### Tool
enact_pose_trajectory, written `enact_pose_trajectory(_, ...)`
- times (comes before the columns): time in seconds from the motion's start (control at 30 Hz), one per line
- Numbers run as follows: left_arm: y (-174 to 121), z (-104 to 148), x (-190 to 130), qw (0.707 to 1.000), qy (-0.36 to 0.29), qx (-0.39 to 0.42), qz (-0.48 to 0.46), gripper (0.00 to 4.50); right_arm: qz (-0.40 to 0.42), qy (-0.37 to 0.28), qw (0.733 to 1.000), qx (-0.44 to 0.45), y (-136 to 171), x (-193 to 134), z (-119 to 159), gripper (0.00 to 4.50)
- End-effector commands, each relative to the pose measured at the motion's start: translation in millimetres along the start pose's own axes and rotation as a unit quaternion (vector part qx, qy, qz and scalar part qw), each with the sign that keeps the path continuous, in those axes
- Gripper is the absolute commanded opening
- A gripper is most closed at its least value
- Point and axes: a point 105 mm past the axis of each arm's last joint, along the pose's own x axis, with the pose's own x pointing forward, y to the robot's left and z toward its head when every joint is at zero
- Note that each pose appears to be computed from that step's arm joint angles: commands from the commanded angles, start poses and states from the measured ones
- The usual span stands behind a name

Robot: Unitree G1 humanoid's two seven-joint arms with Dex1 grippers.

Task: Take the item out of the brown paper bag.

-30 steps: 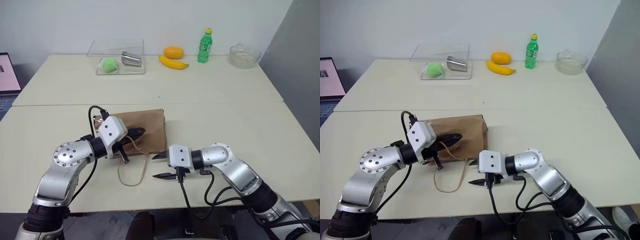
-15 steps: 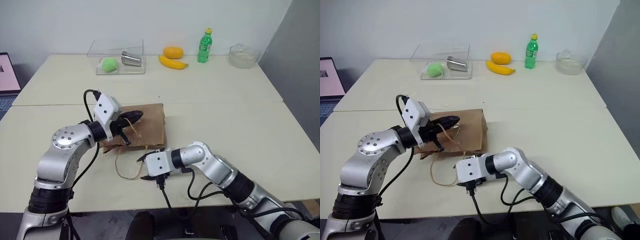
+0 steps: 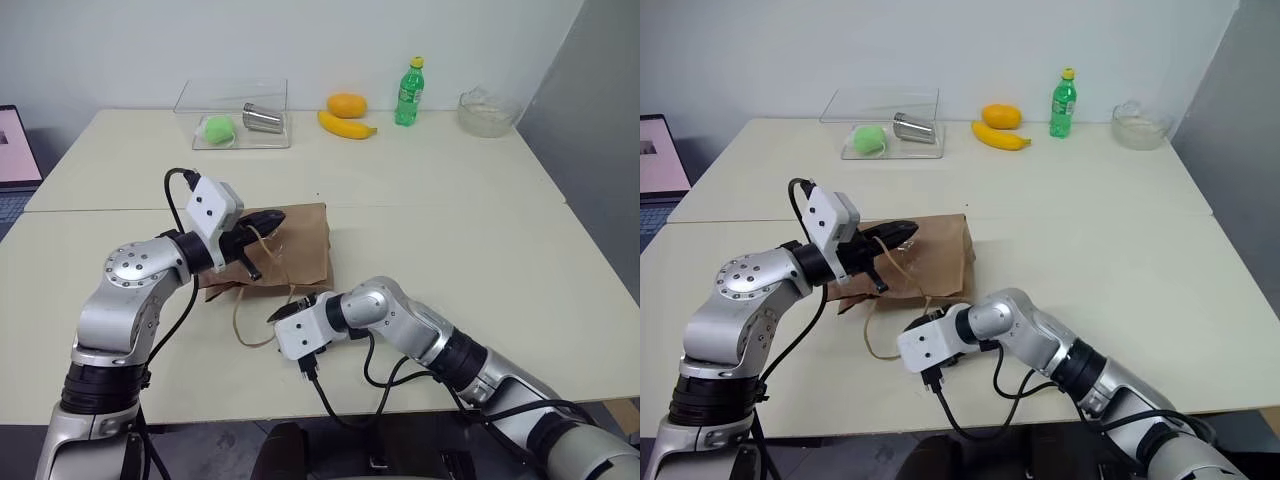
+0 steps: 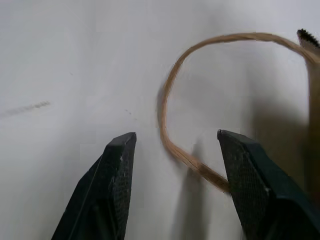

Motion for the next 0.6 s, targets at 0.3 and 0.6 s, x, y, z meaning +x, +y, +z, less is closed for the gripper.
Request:
enact_pose_trajectory(0.3,4.1,10.5,1.1,1.000,-0.018,0.022,0.006,0.04,-0.008,0.022,0.988,-0.152,-13.2,-14.5,0.8,2.71)
enact_pose_trajectory(0.6,4.7,8.8,2.1,1.000,-0.018,0.020,0.011,0.00,-0.050,-0.006,0.988,-0.144,-18.5,-10.1,5.2,1.43)
